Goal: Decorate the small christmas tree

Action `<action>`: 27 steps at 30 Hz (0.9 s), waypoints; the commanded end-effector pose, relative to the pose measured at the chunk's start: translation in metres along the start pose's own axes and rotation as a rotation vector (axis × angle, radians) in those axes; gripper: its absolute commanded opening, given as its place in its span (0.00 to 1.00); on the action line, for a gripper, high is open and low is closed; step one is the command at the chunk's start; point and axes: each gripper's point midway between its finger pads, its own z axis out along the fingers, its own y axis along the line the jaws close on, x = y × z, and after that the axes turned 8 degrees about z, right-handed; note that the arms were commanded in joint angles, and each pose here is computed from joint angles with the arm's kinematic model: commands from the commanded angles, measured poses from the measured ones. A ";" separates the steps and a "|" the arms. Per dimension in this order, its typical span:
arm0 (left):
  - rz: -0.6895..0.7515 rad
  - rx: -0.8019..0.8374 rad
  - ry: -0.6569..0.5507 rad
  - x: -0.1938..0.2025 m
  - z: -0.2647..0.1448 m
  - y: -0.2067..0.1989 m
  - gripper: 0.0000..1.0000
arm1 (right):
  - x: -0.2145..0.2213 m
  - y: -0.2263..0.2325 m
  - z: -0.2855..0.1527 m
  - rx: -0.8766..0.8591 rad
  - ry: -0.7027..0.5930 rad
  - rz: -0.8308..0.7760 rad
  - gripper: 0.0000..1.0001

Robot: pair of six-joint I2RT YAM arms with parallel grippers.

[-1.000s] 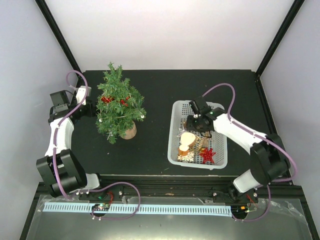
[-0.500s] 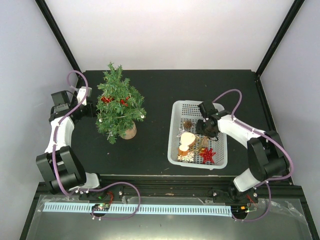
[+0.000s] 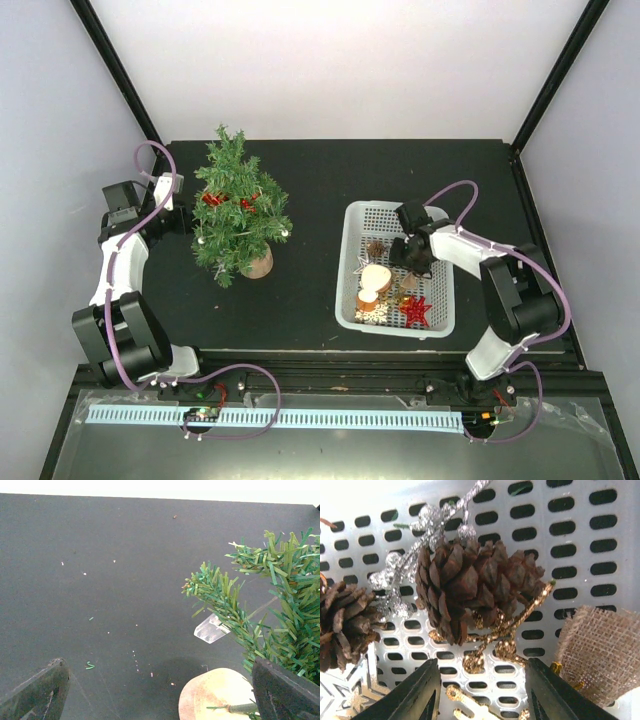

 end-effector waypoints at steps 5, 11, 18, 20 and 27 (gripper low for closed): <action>0.002 0.021 -0.018 -0.002 0.002 -0.004 0.99 | -0.025 0.003 0.003 -0.006 -0.045 0.047 0.48; 0.003 0.022 -0.020 -0.003 0.002 -0.004 0.99 | -0.030 0.005 0.005 -0.008 -0.045 0.044 0.39; 0.006 0.021 -0.020 -0.003 0.002 -0.003 0.99 | -0.027 0.005 0.007 -0.020 -0.036 0.046 0.18; 0.003 0.022 -0.019 -0.002 0.002 -0.003 0.99 | -0.026 0.004 0.006 -0.021 -0.039 0.047 0.14; 0.002 0.027 -0.022 -0.003 0.002 -0.005 0.99 | -0.029 0.003 -0.011 -0.027 -0.079 0.035 0.03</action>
